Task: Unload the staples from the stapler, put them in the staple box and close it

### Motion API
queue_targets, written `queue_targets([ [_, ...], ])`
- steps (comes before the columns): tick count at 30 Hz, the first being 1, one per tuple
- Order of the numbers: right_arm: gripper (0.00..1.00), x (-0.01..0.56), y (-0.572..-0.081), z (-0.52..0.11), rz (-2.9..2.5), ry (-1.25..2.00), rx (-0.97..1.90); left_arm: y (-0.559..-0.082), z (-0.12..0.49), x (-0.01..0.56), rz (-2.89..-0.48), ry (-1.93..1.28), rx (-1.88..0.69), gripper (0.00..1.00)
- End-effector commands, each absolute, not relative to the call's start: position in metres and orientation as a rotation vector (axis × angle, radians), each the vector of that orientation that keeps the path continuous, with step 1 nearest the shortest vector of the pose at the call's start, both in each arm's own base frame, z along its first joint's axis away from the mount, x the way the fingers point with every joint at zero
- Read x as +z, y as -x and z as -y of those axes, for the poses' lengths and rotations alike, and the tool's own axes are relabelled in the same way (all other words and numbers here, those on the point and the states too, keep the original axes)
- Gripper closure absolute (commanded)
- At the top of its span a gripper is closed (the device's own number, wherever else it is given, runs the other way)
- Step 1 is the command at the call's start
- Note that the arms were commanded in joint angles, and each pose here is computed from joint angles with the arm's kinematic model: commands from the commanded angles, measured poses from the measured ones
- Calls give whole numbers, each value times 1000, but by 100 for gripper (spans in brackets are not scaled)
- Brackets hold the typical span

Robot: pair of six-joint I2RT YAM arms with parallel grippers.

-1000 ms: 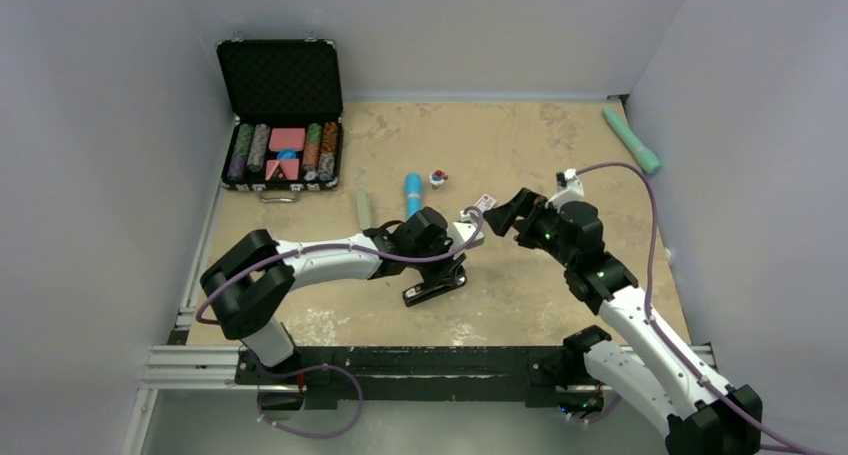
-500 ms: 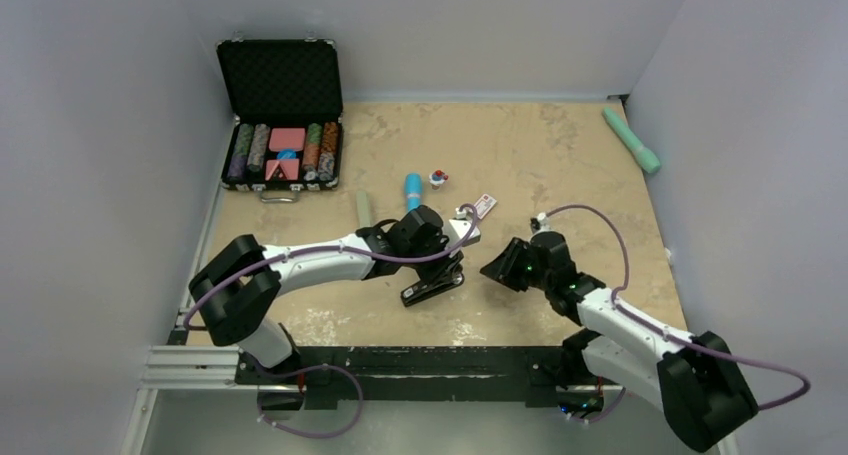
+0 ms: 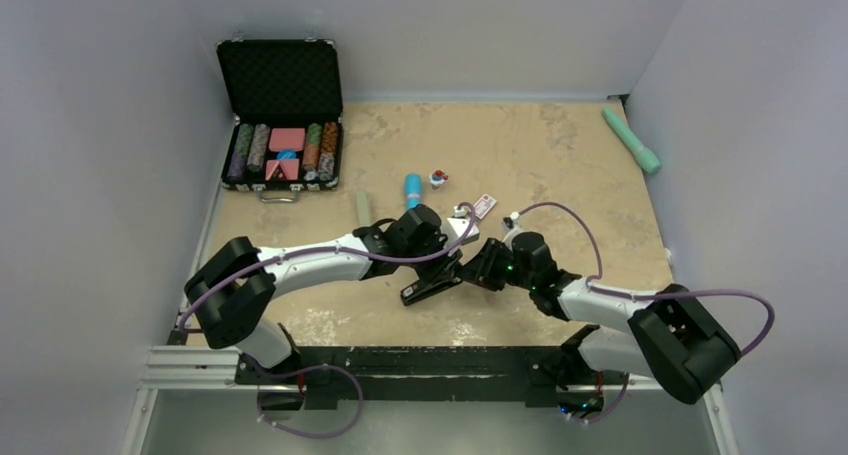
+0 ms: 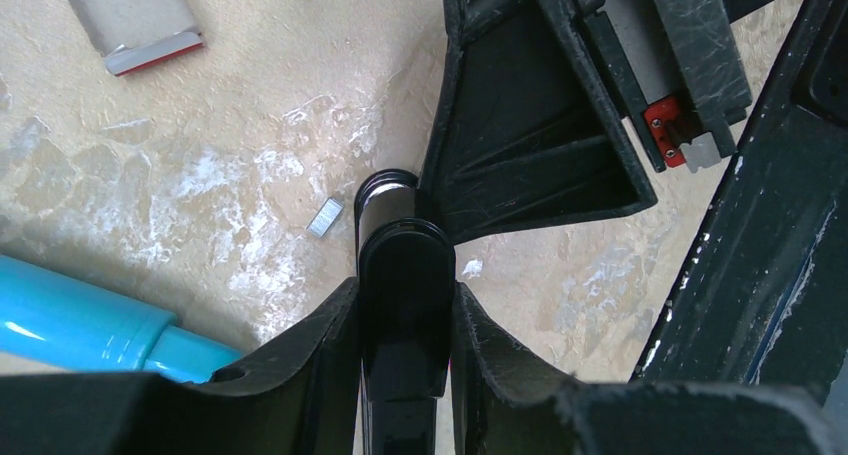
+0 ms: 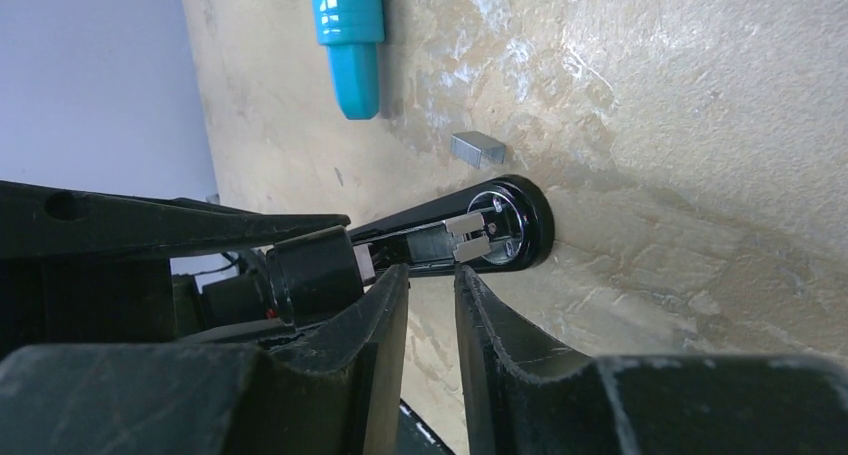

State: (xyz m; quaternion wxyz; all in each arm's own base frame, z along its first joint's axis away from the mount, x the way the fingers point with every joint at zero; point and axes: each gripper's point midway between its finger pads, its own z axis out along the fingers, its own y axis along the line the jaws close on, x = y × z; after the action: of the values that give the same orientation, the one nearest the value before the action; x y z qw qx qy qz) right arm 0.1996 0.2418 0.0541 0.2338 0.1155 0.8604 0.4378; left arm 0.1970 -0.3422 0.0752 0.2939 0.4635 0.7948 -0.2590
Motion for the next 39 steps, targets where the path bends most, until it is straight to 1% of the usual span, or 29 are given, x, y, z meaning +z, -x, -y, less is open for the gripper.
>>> queue_targets([
  [1, 71, 68, -208, -252, -2302, -278, 1254, -199, 353, 103, -2017, -1191, -752, 100],
  [16, 70, 34, -213, -258, -2369, -286, 1233, -193, 351, 110, -1978, -1197, -791, 100],
  [21, 71, 20, -214, -252, -2396, -304, 1165, -189, 349, 120, -1942, -1184, -815, 100],
  [27, 72, 11, -210, -248, -2414, -318, 1151, -188, 339, 136, -1897, -1147, -802, 100],
  [33, 73, 4, -209, -248, -2427, -318, 1143, -185, 310, 151, -1865, -1026, -764, 100],
  [39, 73, -1, -209, -247, -2438, -318, 1124, -190, 267, 168, -1771, -731, -728, 100],
])
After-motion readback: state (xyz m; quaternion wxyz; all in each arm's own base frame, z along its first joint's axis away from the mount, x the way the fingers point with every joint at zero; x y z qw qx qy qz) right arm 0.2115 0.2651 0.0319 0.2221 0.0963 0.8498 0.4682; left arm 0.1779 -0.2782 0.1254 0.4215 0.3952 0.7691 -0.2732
